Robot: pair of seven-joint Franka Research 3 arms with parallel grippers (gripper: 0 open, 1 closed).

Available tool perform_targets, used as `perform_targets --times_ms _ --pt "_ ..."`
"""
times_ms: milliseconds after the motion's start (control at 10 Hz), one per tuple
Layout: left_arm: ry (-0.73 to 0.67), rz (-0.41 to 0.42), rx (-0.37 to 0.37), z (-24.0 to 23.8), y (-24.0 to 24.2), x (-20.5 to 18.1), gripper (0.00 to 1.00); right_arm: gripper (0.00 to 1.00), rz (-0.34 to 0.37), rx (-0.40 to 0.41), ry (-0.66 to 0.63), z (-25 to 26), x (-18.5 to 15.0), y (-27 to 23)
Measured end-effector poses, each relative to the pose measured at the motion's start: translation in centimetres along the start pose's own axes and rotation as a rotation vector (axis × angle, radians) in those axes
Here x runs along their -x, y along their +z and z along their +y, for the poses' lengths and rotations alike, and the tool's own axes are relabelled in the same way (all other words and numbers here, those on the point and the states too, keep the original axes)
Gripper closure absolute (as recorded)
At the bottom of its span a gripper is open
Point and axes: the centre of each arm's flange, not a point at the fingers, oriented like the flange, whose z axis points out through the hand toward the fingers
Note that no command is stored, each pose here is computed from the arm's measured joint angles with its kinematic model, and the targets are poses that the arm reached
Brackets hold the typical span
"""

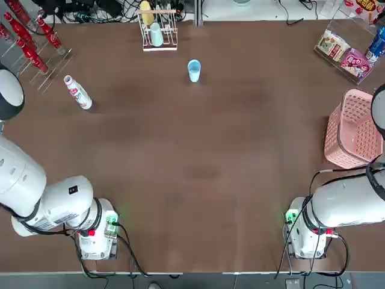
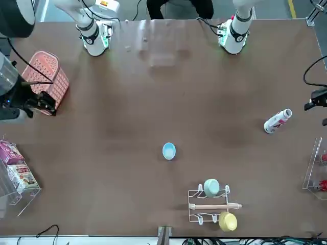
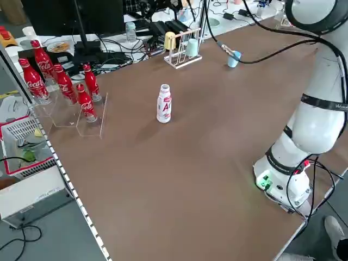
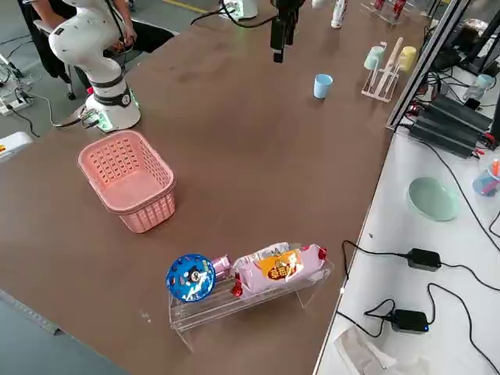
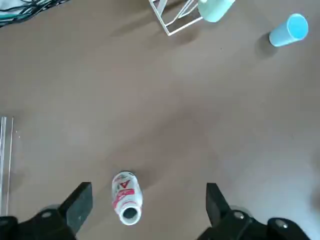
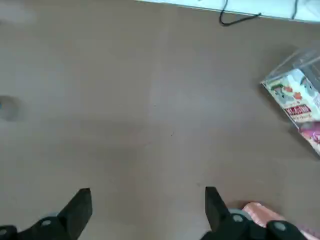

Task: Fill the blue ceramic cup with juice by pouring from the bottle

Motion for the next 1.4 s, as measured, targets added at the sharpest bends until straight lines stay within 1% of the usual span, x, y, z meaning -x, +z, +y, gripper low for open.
perform_targets --times_ms 100,200,300,400,500,600,700,800,900,1100,1200,1300,1400 --pt "0.052 0.036 0.045 -1.5 0.1 1.5 0.0 0.0 0.02 -0.017 -0.134 -0.1 -0.7 1.2" --pt "0.1 0.076 0.105 -3.2 0.6 3.4 0.0 0.0 0.053 -0.066 -0.284 -0.4 -1.5 2.9" --pt "0.159 0.12 0.148 -5.3 1.5 5.2 0.0 0.0 0.111 -0.152 -0.419 -0.9 -2.3 5.4" --pt "0.22 0.164 0.173 -6.9 2.4 6.5 0.0 0.0 0.185 -0.237 -0.523 -1.2 -3.0 8.4" --pt "0.263 0.196 0.185 -8.2 3.0 7.6 0.0 0.0 0.267 -0.295 -0.615 -1.4 -3.4 11.7" --pt "0.31 0.219 0.19 -9.3 3.5 8.7 0.0 0.0 0.353 -0.336 -0.702 -1.6 -3.7 15.3" --pt "0.373 0.24 0.188 -10.5 4.0 9.9 0.0 0.0 0.422 -0.348 -0.807 -2.1 -3.8 18.8" --pt "0.423 0.253 0.19 -11.5 4.5 11.1 0.0 0.0 0.474 -0.345 -0.912 -3.5 -4.2 21.8" --pt "0.455 0.265 0.21 -12.4 5.4 12.5 0.0 0.0 0.511 -0.349 -0.973 -5.4 -4.5 24.4" --pt "0.544 0.311 0.266 -14.4 8.7 14.6 0.0 0.0 0.596 -0.392 -1.032 -10.2 -4.5 29.6" --pt "0.592 0.335 0.289 -15.1 10.8 14.9 0.0 0.0 0.615 -0.396 -1.05 -12.9 -4.1 32.4" --pt "0.654 0.371 0.302 -15.9 12.6 15.3 0.0 0.0 0.609 -0.408 -1.054 -15.9 -3.5 35.2" --pt "0.714 0.411 0.305 -16.5 13.9 15.8 0.0 0.0 0.61 -0.447 -1.028 -19.3 -2.7 37.7"
